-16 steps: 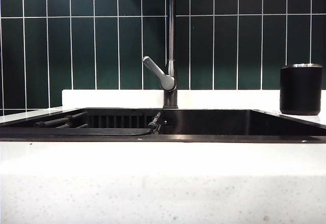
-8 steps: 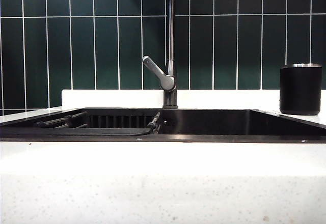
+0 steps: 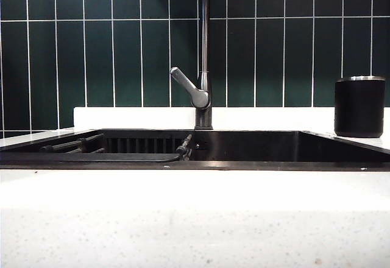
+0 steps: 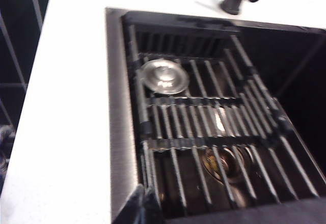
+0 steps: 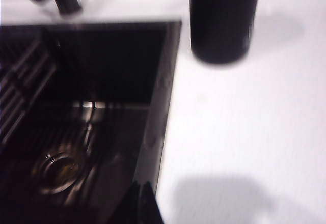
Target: Pick up the mug next to the sink, go to the faucet to get some water, pour the water into the sink, and finally put the mug back to its place.
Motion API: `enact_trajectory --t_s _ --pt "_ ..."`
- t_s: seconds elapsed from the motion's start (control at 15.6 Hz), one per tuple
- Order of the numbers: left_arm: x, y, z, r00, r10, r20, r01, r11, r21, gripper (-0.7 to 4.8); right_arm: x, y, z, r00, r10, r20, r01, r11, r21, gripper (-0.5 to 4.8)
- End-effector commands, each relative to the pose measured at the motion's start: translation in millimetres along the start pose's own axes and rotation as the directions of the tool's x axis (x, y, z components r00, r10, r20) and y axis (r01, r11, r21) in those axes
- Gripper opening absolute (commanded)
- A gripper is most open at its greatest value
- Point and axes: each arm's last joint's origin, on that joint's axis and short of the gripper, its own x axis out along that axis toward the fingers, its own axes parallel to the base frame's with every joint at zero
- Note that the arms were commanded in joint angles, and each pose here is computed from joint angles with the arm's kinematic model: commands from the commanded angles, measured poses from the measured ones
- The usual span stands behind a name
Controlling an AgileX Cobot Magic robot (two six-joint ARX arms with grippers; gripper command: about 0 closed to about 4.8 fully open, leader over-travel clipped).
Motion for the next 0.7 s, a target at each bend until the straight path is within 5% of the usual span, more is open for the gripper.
enact_trajectory --t_s 0.06,0.26,0.7 --pt "7.7 1.4 0.8 0.990 0.007 0.139 -0.009 1.000 0.010 -0.06 6.8 0.2 -1.3 0.995 0.008 0.097 -0.006 1.000 -0.021 -0.08" --pt "14.8 4.0 -5.2 0.975 0.025 0.220 -0.029 0.999 0.016 -0.06 14.0 -0.6 -11.3 0.993 0.008 0.118 -0.004 0.999 -0.035 -0.09" --pt "30.2 11.1 -39.6 0.986 0.040 0.160 -0.067 0.984 0.167 -0.06 26.7 -3.0 -34.2 0.988 -0.011 0.156 0.030 0.992 -0.120 -0.09"
